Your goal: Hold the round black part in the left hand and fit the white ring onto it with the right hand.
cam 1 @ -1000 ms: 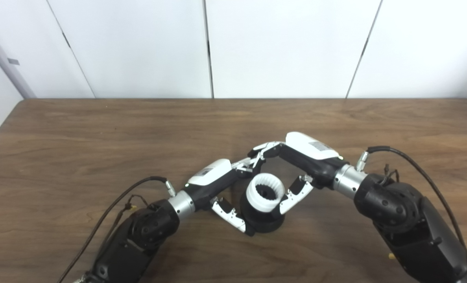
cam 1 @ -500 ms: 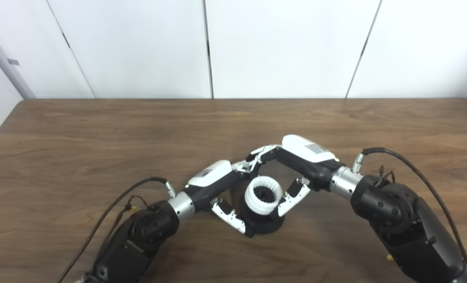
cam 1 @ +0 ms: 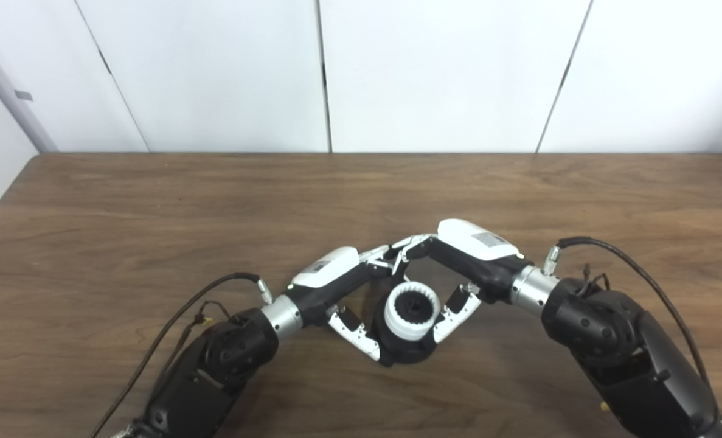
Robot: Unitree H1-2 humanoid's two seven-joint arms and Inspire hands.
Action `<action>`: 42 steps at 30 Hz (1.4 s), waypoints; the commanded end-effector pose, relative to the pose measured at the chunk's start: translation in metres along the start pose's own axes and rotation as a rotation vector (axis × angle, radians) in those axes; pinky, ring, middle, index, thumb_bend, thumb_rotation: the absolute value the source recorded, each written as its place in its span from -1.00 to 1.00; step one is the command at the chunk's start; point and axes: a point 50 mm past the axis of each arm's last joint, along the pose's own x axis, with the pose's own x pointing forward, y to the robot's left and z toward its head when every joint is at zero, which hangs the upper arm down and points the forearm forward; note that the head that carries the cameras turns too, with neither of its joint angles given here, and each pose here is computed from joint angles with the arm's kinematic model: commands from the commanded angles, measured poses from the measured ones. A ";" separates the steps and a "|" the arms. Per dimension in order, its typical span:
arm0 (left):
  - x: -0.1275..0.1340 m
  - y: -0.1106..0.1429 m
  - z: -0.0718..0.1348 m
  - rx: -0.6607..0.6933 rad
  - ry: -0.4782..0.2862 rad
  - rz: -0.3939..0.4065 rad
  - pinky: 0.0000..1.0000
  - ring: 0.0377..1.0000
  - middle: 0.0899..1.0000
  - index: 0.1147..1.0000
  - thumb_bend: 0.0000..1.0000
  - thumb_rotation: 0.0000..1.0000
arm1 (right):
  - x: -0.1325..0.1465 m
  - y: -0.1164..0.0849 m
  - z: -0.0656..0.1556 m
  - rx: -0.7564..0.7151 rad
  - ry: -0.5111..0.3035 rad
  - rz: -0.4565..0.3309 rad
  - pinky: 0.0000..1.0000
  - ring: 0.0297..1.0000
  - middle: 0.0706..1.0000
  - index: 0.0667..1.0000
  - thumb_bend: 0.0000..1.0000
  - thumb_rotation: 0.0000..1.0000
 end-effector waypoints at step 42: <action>-0.005 -0.014 -0.008 -0.028 0.067 -0.103 0.91 1.00 0.99 -0.17 0.04 -0.85 | -0.016 -0.047 -0.014 -0.078 0.155 0.101 0.56 0.81 0.95 1.00 0.84 -0.76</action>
